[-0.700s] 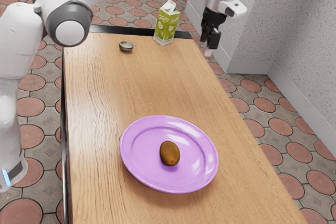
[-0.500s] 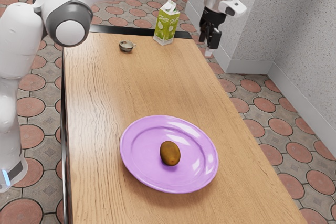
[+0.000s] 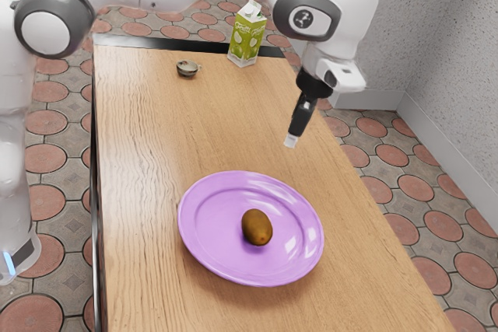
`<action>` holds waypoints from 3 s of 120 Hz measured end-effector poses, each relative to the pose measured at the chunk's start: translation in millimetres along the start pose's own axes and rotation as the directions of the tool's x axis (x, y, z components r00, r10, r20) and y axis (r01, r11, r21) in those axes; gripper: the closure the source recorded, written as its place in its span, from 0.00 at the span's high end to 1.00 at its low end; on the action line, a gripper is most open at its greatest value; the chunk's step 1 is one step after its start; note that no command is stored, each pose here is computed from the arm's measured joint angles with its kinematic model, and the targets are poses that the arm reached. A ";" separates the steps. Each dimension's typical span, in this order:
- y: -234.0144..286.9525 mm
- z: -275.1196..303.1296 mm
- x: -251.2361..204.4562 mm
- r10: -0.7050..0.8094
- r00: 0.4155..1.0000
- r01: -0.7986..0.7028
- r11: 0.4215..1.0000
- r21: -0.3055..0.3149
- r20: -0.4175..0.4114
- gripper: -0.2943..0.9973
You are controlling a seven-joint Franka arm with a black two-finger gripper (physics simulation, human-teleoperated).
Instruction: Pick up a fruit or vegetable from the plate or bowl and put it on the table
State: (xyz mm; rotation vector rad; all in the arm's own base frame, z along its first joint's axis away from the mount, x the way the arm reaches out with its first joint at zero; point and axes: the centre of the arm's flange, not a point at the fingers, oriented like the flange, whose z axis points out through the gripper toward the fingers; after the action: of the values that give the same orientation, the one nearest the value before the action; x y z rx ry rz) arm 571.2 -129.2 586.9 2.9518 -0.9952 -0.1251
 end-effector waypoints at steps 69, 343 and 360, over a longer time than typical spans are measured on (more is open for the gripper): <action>39.5 33.4 -22.2 0.406 0.914 -0.402 0.899 0.175 0.012 0.77; 55.5 131.8 12.5 0.806 0.583 -0.799 0.592 -0.110 0.102 0.77; 59.0 136.5 14.8 0.813 0.574 -0.804 0.583 -0.121 0.100 0.77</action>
State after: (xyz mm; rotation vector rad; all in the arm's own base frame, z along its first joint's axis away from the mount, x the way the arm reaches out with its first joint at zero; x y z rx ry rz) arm 535.9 -184.7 452.7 2.1229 -2.1947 -0.3334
